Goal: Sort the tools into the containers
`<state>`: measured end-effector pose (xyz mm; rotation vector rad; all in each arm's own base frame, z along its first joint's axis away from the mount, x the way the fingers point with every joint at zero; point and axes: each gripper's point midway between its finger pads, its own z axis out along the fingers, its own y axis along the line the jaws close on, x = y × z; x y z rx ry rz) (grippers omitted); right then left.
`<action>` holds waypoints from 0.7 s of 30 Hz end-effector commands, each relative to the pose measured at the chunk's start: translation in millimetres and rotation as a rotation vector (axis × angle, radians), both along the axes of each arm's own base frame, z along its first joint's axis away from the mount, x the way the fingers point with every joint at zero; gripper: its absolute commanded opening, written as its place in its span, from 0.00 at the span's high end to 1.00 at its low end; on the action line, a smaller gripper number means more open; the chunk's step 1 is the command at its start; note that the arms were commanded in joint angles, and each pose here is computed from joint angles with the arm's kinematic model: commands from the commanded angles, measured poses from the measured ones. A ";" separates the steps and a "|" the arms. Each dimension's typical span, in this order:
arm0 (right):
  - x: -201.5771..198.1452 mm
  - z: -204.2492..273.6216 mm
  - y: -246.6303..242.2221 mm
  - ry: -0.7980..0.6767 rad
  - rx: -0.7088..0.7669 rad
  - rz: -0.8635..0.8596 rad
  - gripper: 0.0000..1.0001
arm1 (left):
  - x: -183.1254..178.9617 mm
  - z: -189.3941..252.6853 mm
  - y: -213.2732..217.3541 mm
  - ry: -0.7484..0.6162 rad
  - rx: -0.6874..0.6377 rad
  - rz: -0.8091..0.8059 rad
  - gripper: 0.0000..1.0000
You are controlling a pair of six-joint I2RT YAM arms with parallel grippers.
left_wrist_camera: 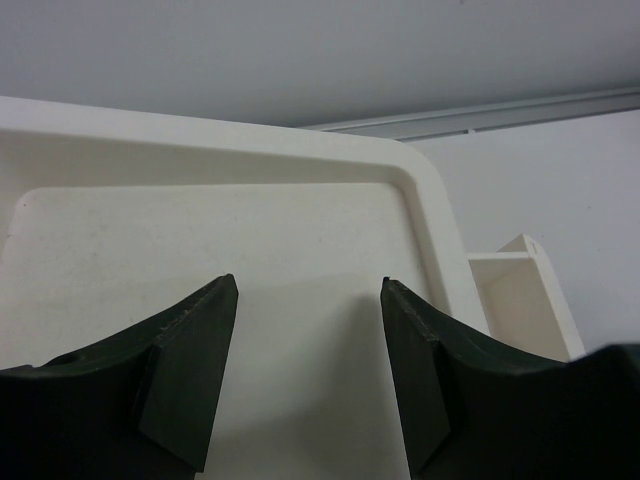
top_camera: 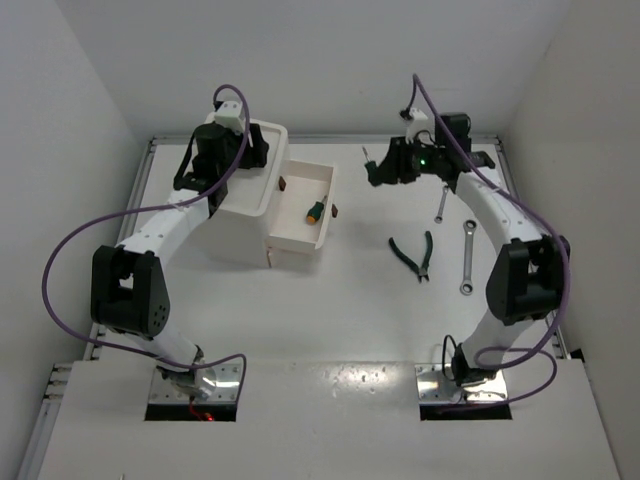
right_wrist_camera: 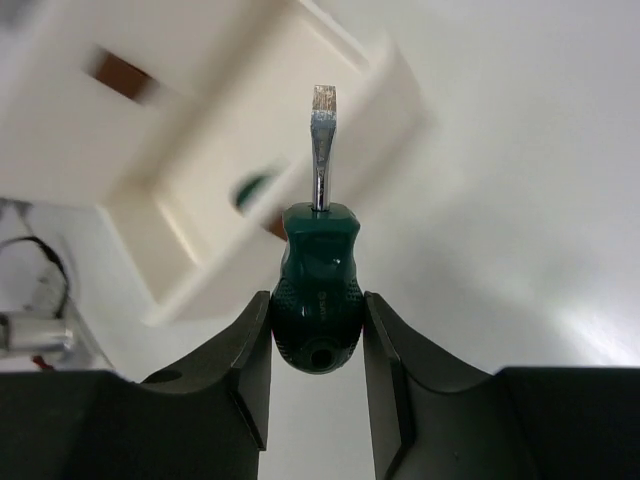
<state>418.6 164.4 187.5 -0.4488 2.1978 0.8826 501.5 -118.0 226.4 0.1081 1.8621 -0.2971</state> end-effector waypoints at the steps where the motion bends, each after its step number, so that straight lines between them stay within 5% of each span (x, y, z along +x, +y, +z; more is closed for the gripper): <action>1: 11.2 68.1 56.2 -0.074 0.185 0.082 1.00 | -157.8 -218.6 35.7 0.917 0.150 0.059 0.33; 15: 10.3 17.5 144.9 0.049 0.149 0.197 1.00 | -166.0 -225.7 71.5 0.991 0.155 0.136 0.34; 16: 12.5 24.1 151.0 0.031 0.154 0.208 0.98 | -169.3 -228.0 71.8 1.000 0.157 0.136 0.34; 20: 13.4 15.1 165.1 0.034 0.147 0.236 0.62 | -168.5 -225.0 70.1 0.992 0.149 0.129 0.34; 21: 10.2 14.8 169.5 0.027 0.143 0.252 0.61 | -168.5 -225.0 70.1 0.992 0.149 0.129 0.34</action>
